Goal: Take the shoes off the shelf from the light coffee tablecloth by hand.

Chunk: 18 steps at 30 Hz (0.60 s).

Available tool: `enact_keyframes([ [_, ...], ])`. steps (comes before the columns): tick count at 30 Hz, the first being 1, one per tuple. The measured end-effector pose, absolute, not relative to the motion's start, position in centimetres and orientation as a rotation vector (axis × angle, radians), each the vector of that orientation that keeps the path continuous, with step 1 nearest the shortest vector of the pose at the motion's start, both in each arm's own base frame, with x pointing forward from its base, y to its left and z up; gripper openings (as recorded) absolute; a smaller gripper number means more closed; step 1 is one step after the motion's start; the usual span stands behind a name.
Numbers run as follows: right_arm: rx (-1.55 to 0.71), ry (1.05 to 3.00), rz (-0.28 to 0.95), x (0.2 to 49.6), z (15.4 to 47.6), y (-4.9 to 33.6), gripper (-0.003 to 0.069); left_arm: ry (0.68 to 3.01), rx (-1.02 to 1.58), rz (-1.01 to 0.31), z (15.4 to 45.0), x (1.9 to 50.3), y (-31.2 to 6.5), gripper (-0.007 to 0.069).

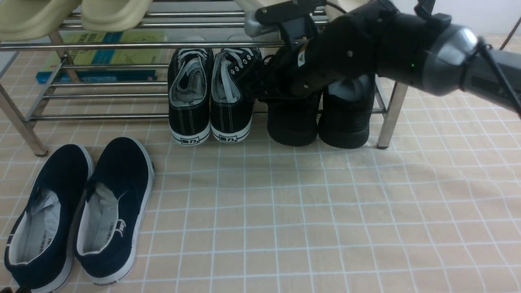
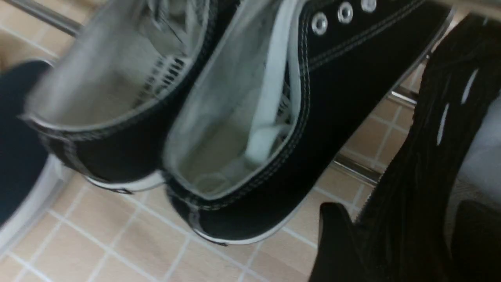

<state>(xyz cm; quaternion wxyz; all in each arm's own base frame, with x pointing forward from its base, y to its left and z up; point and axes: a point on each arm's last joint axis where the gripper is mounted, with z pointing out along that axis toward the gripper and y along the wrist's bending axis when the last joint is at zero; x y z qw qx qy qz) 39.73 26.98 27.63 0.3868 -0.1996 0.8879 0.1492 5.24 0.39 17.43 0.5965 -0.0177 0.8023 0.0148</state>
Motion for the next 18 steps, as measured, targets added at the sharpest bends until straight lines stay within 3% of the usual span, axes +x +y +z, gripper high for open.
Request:
enact_keyframes([
  [6, -0.551, 2.275, 0.317, 40.4, 25.8, 27.1, 0.0377, 1.863, -0.041, 0.034, 17.4, 5.2, 0.4, 0.0179],
  [7, -0.554, 2.276, 0.313, 40.4, 25.7, 27.1, 0.0354, 1.863, -0.041, 0.034, 17.4, 5.2, 0.4, 0.0180],
  [8, -0.558, 2.278, 0.305, 40.4, 25.7, 27.1, 0.0281, 1.863, -0.041, 0.034, 17.4, 5.2, 0.4, 0.0180],
  [9, -0.558, 2.277, 0.306, 40.4, 25.8, 27.1, 0.0271, 1.863, -0.041, 0.034, 17.4, 5.2, 0.4, 0.0180],
  [10, -0.563, 2.291, 0.294, 40.4, 26.0, 27.0, 0.0167, 1.863, -0.041, 0.035, 17.4, 5.2, 0.4, 0.0180],
  [13, -0.569, 2.350, 0.269, 40.1, 26.7, 26.8, 0.0015, 1.863, -0.041, 0.035, 17.4, 5.2, 0.4, 0.0185],
  [18, -0.649, 2.402, 0.257, 38.5, 29.9, 26.6, 0.0003, 1.863, -0.041, 0.035, 17.4, 5.2, 0.4, 0.0191],
])
